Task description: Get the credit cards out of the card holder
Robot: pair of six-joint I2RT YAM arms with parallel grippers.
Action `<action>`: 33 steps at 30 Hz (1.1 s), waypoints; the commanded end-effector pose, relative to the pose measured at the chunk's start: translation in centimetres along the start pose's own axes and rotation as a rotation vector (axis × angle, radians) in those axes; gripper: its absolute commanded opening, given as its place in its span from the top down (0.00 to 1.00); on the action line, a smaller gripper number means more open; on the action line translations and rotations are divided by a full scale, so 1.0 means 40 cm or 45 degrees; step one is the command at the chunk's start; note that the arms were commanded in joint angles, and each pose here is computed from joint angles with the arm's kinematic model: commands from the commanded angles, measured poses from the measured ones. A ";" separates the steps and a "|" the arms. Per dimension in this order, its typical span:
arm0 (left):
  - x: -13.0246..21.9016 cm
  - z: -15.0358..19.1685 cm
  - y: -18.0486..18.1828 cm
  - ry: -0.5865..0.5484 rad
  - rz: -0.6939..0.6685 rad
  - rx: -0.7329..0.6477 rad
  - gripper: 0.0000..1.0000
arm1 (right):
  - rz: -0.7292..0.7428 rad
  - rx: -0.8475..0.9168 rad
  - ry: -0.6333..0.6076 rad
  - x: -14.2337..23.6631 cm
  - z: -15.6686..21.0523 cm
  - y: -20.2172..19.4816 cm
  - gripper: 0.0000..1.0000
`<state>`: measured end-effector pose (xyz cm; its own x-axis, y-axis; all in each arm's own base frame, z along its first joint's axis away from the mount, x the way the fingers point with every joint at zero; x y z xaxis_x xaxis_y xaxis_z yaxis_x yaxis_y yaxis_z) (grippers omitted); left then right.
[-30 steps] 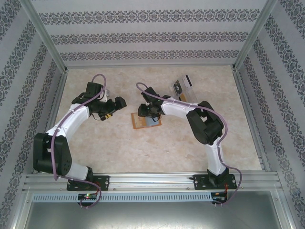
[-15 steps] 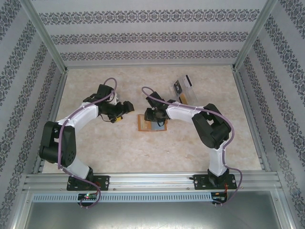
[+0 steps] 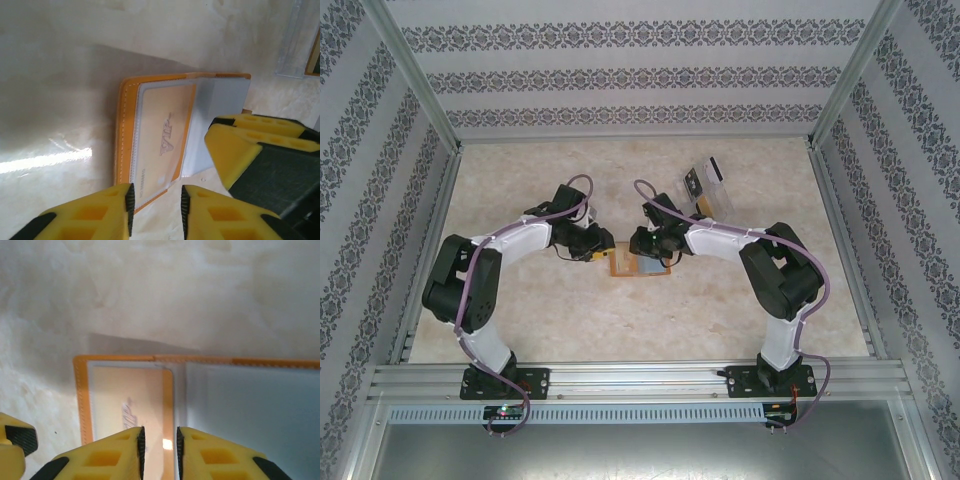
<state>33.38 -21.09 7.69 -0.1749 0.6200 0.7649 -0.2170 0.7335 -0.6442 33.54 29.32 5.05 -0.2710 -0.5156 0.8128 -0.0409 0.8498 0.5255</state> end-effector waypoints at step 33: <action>-0.121 0.006 0.086 0.087 -0.176 0.040 0.94 | -0.187 -0.096 0.036 -0.012 0.022 -0.014 0.82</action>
<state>33.95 -21.76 3.13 -0.1052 0.5622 0.8203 -0.2619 0.7801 -0.5682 32.72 28.81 3.58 -0.2376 -0.5992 0.7645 -0.0015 0.7873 0.6166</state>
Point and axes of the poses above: each hand's point on the last joint's axis, 136 mm out from that joint toward the fingers, its own x axis back along the fingers, its own y axis along the line the jaws close on, z = x × y, the point moved 1 cm from there along x, back along the fingers, and after that the axes turned 1 degree about x, right-handed, at the moved point
